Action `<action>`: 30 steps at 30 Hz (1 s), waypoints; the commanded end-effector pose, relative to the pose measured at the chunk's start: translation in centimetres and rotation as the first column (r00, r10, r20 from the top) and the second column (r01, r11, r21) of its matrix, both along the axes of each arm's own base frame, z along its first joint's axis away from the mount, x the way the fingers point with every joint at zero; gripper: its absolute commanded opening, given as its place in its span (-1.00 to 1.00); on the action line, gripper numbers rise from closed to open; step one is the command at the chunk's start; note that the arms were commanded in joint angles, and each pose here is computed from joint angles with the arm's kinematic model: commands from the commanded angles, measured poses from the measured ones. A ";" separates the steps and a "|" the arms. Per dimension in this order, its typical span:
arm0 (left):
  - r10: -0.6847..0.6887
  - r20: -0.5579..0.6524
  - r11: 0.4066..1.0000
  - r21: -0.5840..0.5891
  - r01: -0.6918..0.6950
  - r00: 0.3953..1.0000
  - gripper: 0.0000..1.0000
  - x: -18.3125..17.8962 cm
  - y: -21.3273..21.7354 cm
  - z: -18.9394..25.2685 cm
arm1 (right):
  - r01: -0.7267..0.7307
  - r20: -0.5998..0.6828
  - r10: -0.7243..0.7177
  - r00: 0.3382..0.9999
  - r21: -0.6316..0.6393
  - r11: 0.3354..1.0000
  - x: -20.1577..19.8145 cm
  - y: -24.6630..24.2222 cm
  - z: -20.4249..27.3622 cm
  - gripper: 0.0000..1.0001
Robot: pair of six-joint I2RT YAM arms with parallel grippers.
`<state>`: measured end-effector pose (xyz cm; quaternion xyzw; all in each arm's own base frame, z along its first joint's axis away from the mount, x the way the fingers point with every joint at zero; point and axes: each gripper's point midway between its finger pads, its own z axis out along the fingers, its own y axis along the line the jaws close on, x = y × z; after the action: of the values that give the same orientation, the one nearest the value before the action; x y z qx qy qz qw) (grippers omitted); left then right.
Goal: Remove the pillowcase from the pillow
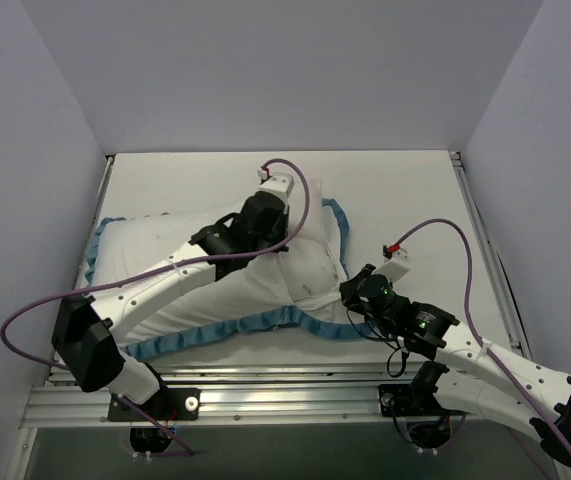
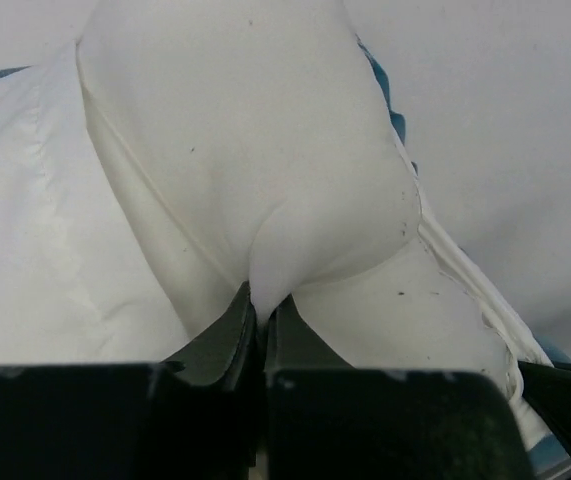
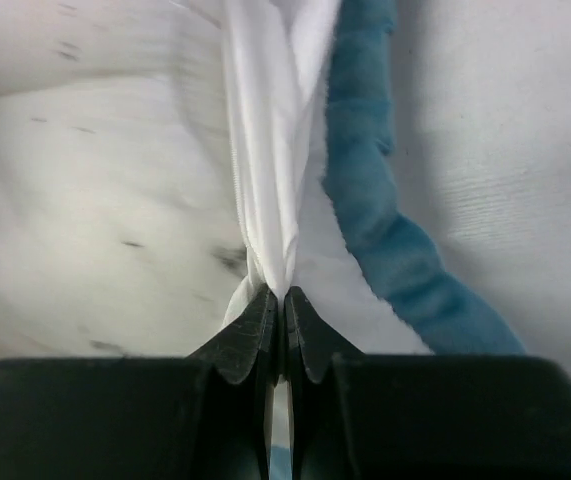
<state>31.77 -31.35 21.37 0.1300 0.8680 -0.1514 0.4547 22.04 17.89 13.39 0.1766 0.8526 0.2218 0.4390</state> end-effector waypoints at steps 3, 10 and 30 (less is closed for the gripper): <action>0.121 0.045 0.988 -0.104 -0.115 0.992 -0.95 1.6 6.5 5.4 | 0.063 -0.100 -0.075 0.992 -0.118 0.991 -1.2 -4.1 -3.8 -1.00; 0.150 0.070 0.971 -0.196 -0.134 0.986 -0.95 2.3 8.9 8.5 | -0.004 -0.091 -0.004 0.996 -0.093 0.996 -0.7 -2.8 -3.7 -1.00; 0.221 0.057 0.932 -0.305 -0.193 0.974 0.80 -2.9 6.8 10.0 | -0.388 0.100 0.420 0.902 -0.236 0.891 0.2 2.3 7.6 0.77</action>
<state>29.34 -28.69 29.04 0.0481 0.8363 -0.2469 0.4871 22.34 19.52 19.54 -0.0179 0.8606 0.2279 0.4551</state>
